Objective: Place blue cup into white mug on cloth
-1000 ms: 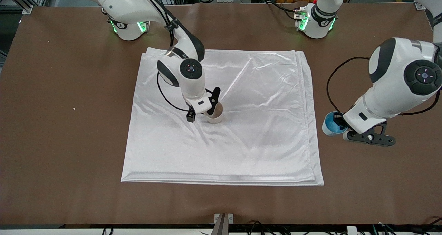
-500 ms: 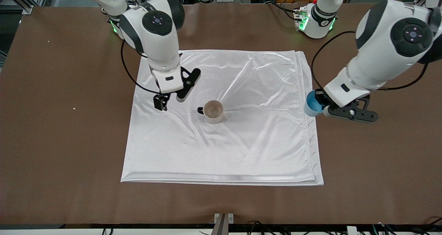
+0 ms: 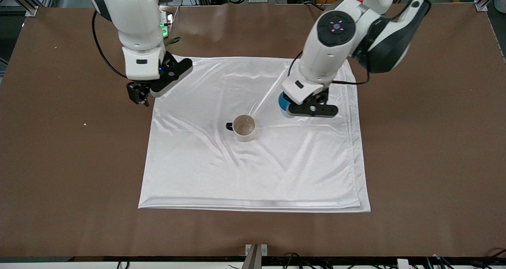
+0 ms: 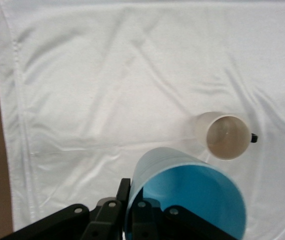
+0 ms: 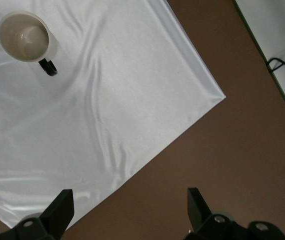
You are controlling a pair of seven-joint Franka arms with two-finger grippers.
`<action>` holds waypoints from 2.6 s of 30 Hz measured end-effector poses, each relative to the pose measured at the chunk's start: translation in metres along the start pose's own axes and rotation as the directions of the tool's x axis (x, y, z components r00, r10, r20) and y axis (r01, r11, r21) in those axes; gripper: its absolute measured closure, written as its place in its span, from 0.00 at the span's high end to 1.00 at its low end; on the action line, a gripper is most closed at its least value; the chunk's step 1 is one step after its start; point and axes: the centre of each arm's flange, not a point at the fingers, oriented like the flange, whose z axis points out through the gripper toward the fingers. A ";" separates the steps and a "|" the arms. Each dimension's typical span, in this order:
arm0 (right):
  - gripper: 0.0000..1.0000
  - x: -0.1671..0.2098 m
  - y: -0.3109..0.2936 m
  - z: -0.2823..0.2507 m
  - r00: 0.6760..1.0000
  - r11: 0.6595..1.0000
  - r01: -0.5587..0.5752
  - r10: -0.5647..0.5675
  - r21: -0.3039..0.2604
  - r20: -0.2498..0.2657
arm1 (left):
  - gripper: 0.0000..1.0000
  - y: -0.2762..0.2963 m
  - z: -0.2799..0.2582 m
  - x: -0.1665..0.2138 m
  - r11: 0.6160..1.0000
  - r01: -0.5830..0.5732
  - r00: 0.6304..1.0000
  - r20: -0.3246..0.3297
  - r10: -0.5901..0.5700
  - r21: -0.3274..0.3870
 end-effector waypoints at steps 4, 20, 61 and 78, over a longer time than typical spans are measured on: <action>1.00 -0.026 0.025 -0.006 0.998 0.998 -0.063 0.063 0.010 0.032 | 0.05 0.033 0.031 -0.009 1.000 -0.006 1.000 -0.006 0.005 -0.007; 1.00 -0.072 0.083 0.017 0.973 0.972 -0.217 0.208 0.087 0.104 | 0.05 0.093 0.123 -0.016 0.998 -0.047 0.999 -0.021 0.047 -0.032; 1.00 -0.169 0.197 0.014 0.685 0.657 -0.727 0.714 0.200 0.144 | 0.05 0.120 0.185 -0.018 0.996 -0.070 0.996 -0.065 0.067 -0.050; 1.00 -0.192 0.213 0.014 0.637 0.610 -0.769 0.755 0.190 0.154 | 0.70 0.124 0.168 -0.004 0.993 -0.066 0.989 -0.139 0.051 -0.100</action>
